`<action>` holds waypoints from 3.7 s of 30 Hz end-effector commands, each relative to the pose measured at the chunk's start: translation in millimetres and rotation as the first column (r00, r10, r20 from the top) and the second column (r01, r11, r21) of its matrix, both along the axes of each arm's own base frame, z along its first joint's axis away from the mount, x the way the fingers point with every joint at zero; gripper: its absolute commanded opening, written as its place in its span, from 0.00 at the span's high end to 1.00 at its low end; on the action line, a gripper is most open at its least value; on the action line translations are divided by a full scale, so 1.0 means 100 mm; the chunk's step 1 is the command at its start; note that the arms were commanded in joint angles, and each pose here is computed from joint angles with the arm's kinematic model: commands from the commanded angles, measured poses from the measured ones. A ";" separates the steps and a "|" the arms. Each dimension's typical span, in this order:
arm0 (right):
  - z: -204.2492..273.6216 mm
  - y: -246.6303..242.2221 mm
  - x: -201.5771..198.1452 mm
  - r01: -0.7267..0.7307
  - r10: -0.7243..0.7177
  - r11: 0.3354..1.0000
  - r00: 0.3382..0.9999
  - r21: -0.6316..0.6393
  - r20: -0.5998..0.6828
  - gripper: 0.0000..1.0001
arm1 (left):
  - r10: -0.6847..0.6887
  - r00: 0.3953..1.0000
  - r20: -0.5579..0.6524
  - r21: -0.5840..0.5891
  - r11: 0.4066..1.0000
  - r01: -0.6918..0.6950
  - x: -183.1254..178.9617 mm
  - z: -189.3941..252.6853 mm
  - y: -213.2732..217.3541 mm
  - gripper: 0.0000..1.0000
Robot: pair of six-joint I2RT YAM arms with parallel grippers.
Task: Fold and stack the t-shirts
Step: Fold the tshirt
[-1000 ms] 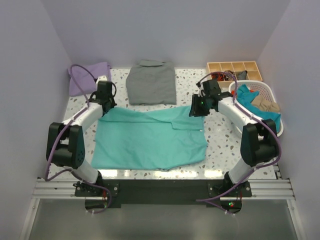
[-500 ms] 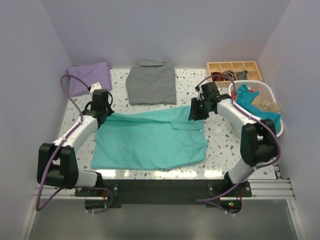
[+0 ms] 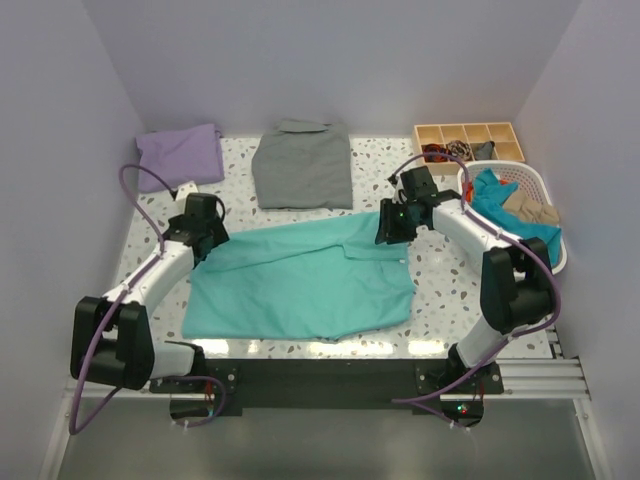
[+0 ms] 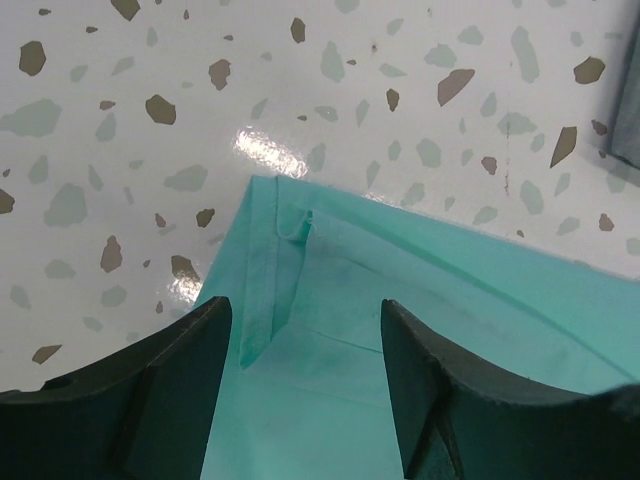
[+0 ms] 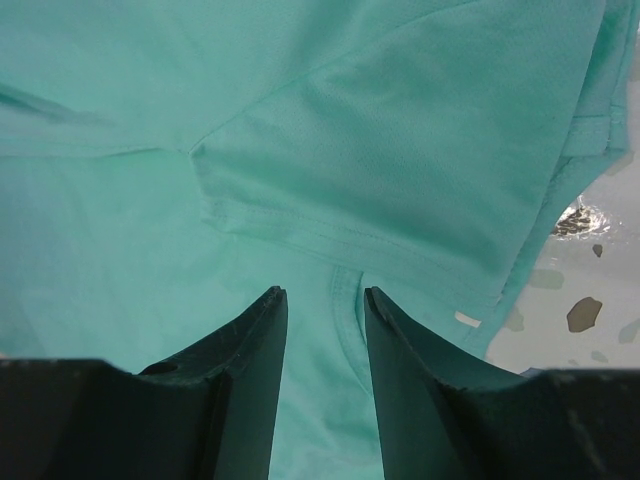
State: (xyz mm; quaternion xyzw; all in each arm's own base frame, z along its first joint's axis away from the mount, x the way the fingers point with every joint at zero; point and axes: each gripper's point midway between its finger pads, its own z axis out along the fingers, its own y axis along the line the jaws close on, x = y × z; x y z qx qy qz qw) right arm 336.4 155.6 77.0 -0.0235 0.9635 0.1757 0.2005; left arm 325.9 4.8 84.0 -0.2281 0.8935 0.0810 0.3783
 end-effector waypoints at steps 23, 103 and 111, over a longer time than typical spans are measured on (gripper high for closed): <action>0.21 0.08 0.16 -0.007 0.005 1.000 0.998 0.028 0.062 0.58 | -0.012 0.999 -0.049 -0.017 1.000 0.012 0.04 -0.52 -0.06 0.52; -0.72 -0.09 0.34 0.095 -0.111 0.986 0.987 -0.136 -0.117 0.62 | -0.101 0.995 -0.019 -0.028 0.995 0.100 0.58 -0.53 -0.23 0.31; -0.86 -0.69 0.25 0.218 -0.256 0.923 0.963 -0.317 -0.082 0.61 | -0.135 0.991 -0.024 -0.023 0.991 0.134 0.90 -0.57 -0.29 0.31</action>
